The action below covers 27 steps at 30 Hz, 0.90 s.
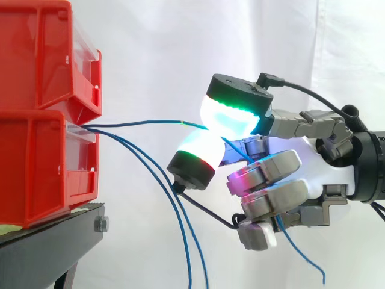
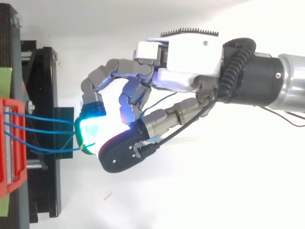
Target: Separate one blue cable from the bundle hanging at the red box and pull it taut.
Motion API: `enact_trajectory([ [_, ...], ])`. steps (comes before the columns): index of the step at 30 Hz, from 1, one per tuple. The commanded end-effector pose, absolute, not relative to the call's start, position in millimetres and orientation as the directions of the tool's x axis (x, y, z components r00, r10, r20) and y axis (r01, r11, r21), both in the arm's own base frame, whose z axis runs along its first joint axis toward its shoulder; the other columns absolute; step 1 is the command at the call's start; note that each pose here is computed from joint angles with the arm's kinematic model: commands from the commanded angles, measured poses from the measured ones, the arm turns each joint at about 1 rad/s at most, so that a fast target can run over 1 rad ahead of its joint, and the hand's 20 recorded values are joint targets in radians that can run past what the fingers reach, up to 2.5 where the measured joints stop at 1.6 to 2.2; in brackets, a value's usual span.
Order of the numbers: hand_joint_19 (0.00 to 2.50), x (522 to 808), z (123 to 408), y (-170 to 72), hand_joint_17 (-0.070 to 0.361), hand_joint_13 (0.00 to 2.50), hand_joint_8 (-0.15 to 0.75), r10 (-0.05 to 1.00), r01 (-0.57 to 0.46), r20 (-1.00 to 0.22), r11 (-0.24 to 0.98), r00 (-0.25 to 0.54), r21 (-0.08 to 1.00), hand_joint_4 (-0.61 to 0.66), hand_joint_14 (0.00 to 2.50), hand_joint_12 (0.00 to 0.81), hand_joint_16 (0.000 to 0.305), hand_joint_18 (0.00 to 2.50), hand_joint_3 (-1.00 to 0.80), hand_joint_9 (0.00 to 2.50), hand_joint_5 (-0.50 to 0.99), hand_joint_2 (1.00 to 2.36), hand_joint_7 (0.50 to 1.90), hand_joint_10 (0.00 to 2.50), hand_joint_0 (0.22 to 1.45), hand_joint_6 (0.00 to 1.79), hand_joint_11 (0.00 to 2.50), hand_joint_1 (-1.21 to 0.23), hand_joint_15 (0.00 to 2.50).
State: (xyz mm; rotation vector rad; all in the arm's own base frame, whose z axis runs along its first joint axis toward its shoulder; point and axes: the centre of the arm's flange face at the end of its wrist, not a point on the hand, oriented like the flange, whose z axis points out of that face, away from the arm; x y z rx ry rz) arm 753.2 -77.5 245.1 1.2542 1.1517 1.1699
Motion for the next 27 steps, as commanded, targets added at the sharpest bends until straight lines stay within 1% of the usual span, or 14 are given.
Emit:
enact_trajectory([
  [1,0.9,753.4,245.6,-77.5,0.117,1.15,0.405,0.997,0.0,0.017,-0.017,0.071,1.0,-0.01,0.76,0.406,0.052,1.14,-0.06,0.98,-0.12,1.02,1.26,0.99,0.63,0.9,1.22,-0.81,1.31],
  [2,0.91,753.3,245.4,-77.6,0.117,1.15,0.397,0.997,0.002,0.015,-0.015,0.071,1.0,-0.01,0.76,0.405,0.052,1.14,-0.06,0.98,-0.12,1.02,1.26,1.0,0.63,0.9,1.23,-0.81,1.32],
  [4,0.98,752.9,244.7,-77.6,0.119,1.12,0.397,0.997,0.003,0.015,-0.015,0.071,1.0,-0.02,1.04,0.402,0.053,1.19,-0.05,0.96,-0.12,1.02,1.27,1.07,0.63,0.9,1.2,-0.81,1.26],
  [6,1.03,753.1,244.8,-77.6,0.118,1.09,0.398,0.997,0.002,0.016,-0.017,0.071,1.0,-0.01,1.22,0.4,0.052,1.21,-0.05,0.95,-0.12,1.02,1.27,1.17,0.63,0.9,1.18,-0.81,1.22],
  [9,1.08,753.1,244.8,-77.6,0.118,1.07,0.398,0.997,0.002,0.015,-0.015,0.071,1.0,-0.01,1.44,0.4,0.052,1.24,-0.05,0.95,-0.12,1.02,1.27,1.21,0.63,0.9,1.18,-0.81,1.17],
  [11,1.1,752.9,244.7,-77.6,0.118,1.07,0.399,0.997,0.003,0.016,-0.016,0.071,1.0,-0.01,1.49,0.398,0.052,1.25,-0.05,0.95,-0.12,1.02,1.27,1.23,0.63,0.9,1.14,-0.81,1.16],
  [13,1.12,752.9,244.7,-77.6,0.117,1.06,0.392,0.997,0.003,0.015,-0.015,0.071,1.0,-0.01,1.54,0.397,0.052,1.26,-0.06,0.94,-0.12,1.02,1.26,1.31,0.63,0.9,1.13,-0.81,1.15],
  [21,1.16,752.9,244.7,-77.7,0.117,1.05,0.392,0.997,0.003,0.015,-0.015,0.072,1.0,-0.01,1.63,0.396,0.052,1.3,-0.06,0.93,-0.12,1.02,1.26,1.36,0.64,0.9,1.14,-0.81,1.16],
  [27,1.22,752.9,244.7,-77.7,0.115,1.05,0.382,0.997,0.003,0.015,-0.015,0.072,1.0,-0.02,1.67,0.407,0.051,1.33,-0.07,0.92,-0.12,1.02,1.24,1.39,0.64,0.9,1.19,-0.81,1.19],
])
